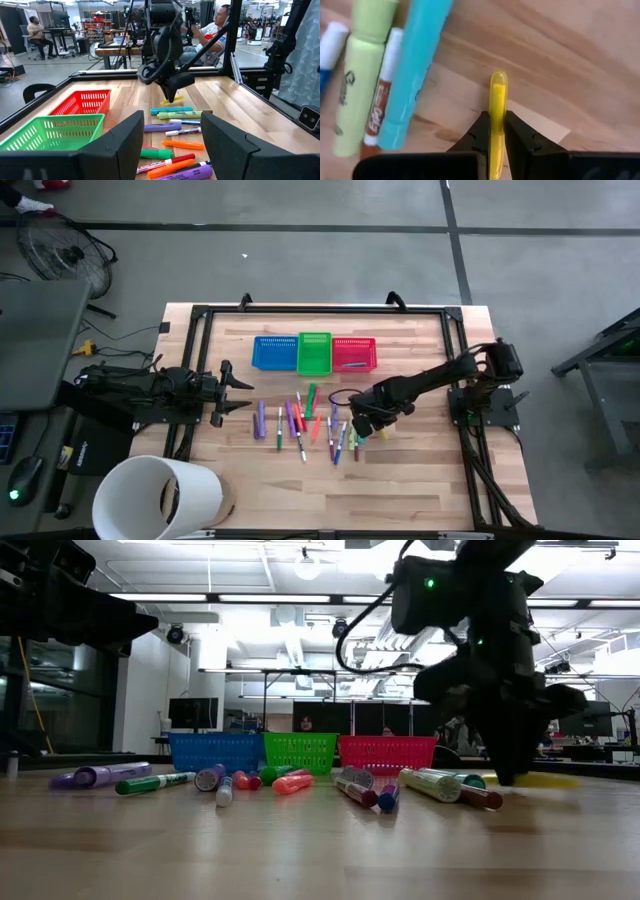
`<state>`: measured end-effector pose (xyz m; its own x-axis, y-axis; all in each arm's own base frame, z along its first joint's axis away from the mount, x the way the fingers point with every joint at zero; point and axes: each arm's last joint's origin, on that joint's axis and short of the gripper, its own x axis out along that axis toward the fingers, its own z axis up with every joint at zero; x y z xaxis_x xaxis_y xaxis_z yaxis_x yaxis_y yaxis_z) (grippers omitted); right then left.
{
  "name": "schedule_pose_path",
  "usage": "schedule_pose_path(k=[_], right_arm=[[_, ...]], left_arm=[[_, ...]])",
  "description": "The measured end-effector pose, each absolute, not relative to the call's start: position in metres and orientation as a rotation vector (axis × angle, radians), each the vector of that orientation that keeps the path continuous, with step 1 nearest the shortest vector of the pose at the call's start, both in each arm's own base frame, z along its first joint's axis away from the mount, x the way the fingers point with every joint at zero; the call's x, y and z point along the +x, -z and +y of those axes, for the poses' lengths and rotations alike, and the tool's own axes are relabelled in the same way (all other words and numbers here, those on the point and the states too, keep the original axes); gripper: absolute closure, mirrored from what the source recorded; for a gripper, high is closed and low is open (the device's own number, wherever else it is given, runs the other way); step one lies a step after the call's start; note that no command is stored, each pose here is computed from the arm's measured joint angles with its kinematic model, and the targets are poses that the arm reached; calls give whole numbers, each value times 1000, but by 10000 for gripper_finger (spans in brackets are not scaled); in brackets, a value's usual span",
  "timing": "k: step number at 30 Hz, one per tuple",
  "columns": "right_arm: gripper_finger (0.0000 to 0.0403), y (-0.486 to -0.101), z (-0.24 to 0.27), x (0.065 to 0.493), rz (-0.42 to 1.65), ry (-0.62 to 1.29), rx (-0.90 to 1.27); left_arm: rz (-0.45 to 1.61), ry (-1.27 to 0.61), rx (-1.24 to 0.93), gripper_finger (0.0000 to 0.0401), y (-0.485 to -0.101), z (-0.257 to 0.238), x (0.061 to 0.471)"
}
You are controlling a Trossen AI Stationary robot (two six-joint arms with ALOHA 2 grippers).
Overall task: Pick & Place Markers
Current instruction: Put the yellow pen into the red bin
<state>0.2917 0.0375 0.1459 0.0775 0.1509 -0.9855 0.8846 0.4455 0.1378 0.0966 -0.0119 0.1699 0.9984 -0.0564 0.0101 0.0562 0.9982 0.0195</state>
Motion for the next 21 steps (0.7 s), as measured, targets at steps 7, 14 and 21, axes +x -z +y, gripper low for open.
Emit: schedule_pose_path(k=[7,14,21], right_arm=[[379,-164,30,289,1366,625,925],[379,-189,7,281,1302,534,848],[379,-217,-18,269,1191,457,789]], left_arm=[[-11,56,19,206,-170,-12,97],[-11,57,19,206,-170,-12,97],[-11,57,19,206,-170,-12,97]])
